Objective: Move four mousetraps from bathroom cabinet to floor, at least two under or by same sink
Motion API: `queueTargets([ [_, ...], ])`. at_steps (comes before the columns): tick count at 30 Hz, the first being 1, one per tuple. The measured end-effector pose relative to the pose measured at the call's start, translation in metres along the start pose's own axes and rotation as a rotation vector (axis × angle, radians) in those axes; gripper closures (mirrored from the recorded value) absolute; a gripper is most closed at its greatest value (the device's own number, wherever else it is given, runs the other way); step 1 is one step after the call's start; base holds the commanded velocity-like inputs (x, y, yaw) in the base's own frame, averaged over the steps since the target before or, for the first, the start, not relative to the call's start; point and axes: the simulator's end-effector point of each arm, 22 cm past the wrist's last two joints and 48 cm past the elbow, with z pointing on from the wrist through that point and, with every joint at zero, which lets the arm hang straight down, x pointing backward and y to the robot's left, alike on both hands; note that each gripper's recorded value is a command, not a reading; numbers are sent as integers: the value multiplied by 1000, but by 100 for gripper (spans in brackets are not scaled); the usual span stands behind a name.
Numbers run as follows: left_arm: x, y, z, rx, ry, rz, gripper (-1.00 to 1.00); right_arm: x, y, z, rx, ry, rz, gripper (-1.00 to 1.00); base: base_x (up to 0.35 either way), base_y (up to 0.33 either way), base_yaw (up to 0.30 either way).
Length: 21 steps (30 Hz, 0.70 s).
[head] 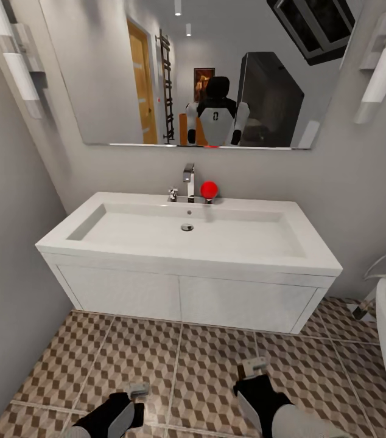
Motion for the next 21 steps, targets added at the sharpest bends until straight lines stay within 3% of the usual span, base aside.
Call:
queueTargets([
  [3, -19, 17, -5, -84, -27, -4, 100, -7, -2, 0, 2, -7, 2, 100, 0, 0, 0],
  [6, -36, 22, -9, -110, -49, -8, 100, -10, -2, -1, 2, -9, 4, 100, 0, 0, 0],
  [12, -78, 27, -20, -125, -103, -17, 100, -22, -5, -2, 4, -26, 10, 100, 0, 0, 0],
  [14, -109, 28, -30, -128, -143, -21, 100, -35, -9, -3, 2, -28, 57, 100, 0, 0, 0],
  [16, -117, 28, -33, -127, -153, -27, 100, -37, -10, -3, 1, -25, 68, 100, 0, 0, 0],
  [21, -143, 51, -40, -154, -185, -42, 100, -48, -13, -4, 2, -27, 75, 100, 0, 0, 0],
])
